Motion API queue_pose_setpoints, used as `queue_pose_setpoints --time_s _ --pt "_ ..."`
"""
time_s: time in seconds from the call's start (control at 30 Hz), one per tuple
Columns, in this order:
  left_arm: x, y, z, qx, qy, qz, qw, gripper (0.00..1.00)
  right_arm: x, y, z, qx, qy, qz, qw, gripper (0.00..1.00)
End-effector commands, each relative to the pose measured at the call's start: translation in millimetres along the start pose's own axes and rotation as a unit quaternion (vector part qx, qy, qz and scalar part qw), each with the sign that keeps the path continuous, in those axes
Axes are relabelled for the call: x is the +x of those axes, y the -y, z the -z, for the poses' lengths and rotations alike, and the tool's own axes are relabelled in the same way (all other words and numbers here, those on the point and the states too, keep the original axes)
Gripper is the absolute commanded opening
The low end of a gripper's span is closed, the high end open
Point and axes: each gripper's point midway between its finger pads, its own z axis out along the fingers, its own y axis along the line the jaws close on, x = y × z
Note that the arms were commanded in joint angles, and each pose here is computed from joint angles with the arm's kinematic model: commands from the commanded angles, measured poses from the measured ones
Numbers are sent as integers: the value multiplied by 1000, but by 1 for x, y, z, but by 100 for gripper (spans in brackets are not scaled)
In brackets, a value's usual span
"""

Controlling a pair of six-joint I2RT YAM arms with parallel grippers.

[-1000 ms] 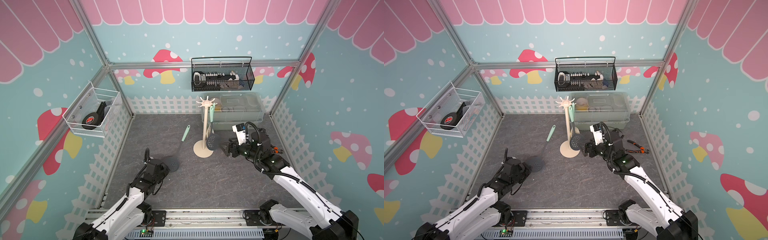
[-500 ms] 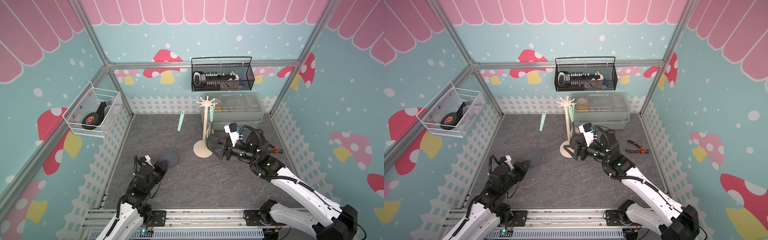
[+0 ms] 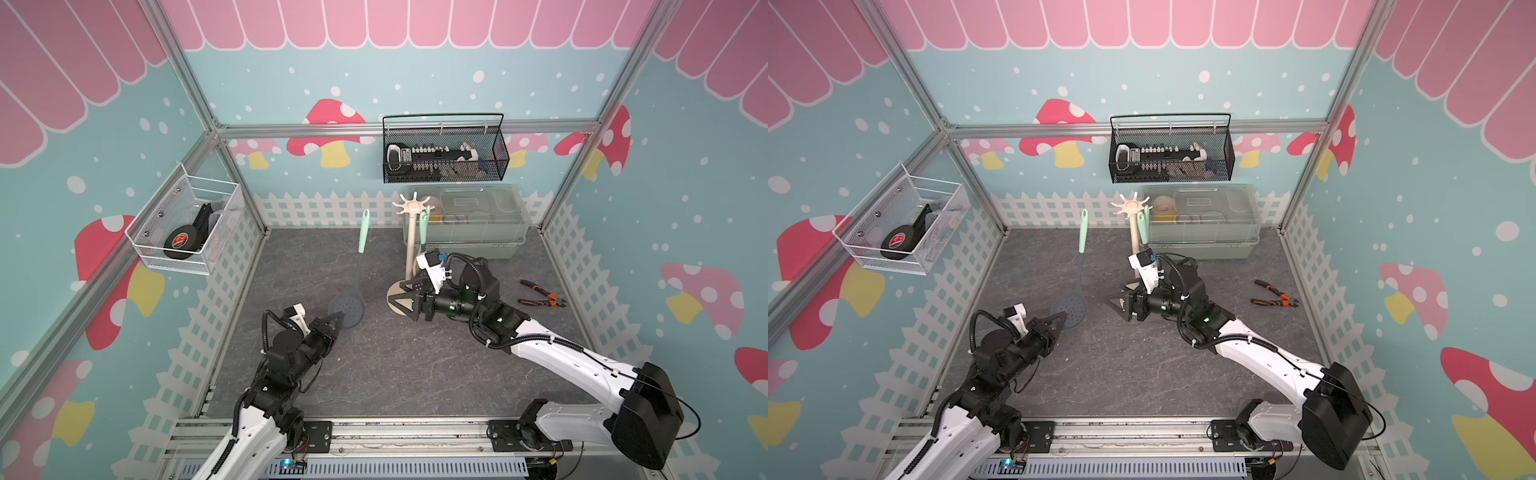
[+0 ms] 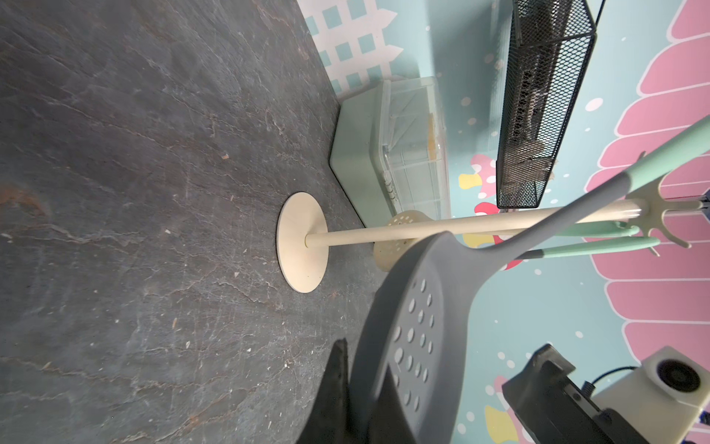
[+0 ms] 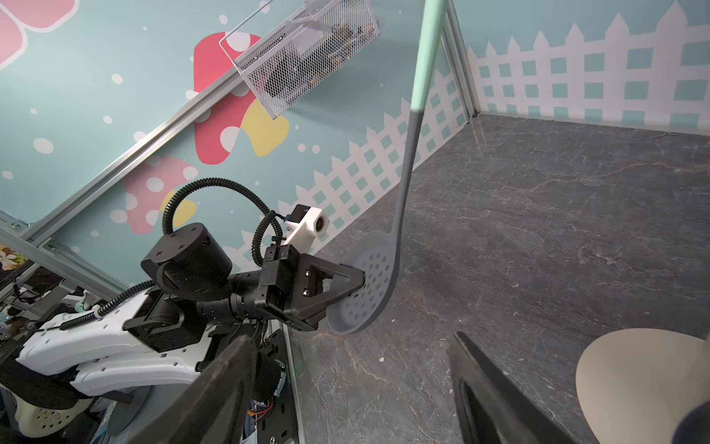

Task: Hang the skimmer on the kitchen utensil rack
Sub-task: Pick up the skimmer from the center of the board.

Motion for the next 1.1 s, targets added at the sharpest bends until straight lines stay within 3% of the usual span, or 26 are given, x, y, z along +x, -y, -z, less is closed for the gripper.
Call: queue_pose_setpoints --time_s 0.0,0.43,0.67,0.73,0.87,1.0,1.07 --pt "-2 23 4 43 -1 14 999 0 -27 -14 -11 -18 34 14 999 78" --pt "-2 33 10 55 -3 10 998 0 -31 6 -84 -24 28 -20 999 69" --pt "2 33 12 53 -14 8 998 0 -29 9 -107 -17 23 -14 999 57" --pt "2 34 12 55 -15 7 998 0 -29 11 -111 -17 22 -17 999 50" --pt "3 40 13 60 -21 0 998 0 -30 14 -116 -11 21 -23 999 20" --pt "4 41 14 58 -23 -5 998 2 -34 12 -115 -10 26 -21 999 0" --pt "4 38 15 51 -22 -8 998 27 -38 6 -112 -15 29 -14 999 0"
